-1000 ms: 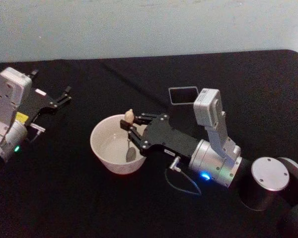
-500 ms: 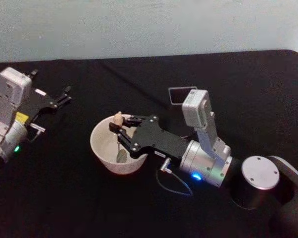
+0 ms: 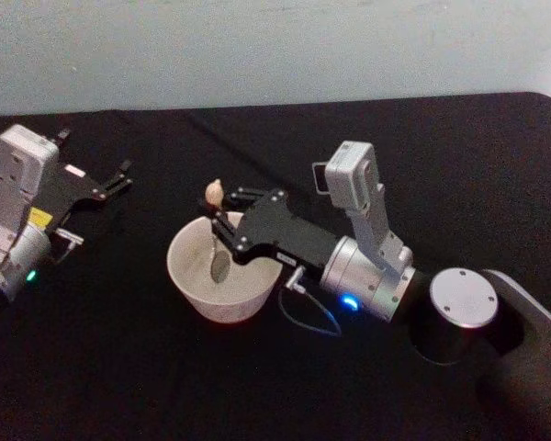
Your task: Pick up the stirring spoon with one hand, stir inside the cup, then place it back in its original position.
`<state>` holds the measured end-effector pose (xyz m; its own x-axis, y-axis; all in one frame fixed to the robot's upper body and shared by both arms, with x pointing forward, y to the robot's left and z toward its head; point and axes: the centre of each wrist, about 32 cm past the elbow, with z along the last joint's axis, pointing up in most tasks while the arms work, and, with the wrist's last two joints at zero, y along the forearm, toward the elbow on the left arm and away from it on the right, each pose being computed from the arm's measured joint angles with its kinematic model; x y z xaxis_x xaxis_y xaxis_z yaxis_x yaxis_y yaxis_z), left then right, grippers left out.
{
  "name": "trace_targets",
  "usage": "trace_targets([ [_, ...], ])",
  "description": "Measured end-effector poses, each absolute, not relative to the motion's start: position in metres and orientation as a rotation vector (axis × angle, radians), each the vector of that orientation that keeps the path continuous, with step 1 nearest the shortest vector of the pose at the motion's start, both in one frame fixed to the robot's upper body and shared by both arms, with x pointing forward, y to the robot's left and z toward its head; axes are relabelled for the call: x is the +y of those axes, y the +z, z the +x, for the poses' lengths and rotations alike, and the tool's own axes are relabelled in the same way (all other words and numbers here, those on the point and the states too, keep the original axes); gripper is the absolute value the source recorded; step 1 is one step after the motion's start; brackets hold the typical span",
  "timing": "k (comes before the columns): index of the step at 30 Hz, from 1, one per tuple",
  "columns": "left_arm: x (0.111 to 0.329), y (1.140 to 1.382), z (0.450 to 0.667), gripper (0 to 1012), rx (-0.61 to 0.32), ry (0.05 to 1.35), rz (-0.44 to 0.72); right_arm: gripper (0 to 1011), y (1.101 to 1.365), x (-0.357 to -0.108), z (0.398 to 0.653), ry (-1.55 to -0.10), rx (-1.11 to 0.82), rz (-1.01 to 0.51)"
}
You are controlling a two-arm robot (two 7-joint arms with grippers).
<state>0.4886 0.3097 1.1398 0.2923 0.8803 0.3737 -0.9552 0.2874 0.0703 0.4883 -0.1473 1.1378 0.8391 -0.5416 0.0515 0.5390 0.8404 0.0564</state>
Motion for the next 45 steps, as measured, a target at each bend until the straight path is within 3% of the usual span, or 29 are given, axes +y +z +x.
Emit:
trace_targets([
  [25,0.310,1.140,0.489,1001,-0.285,1.248,0.304,173,1.136,-0.158,0.494,-0.628,-0.070,0.030],
  [45,0.310,1.140,0.489,1001,-0.285,1.248,0.304,173,1.135,-0.171,0.474,-0.591,-0.058,0.015],
])
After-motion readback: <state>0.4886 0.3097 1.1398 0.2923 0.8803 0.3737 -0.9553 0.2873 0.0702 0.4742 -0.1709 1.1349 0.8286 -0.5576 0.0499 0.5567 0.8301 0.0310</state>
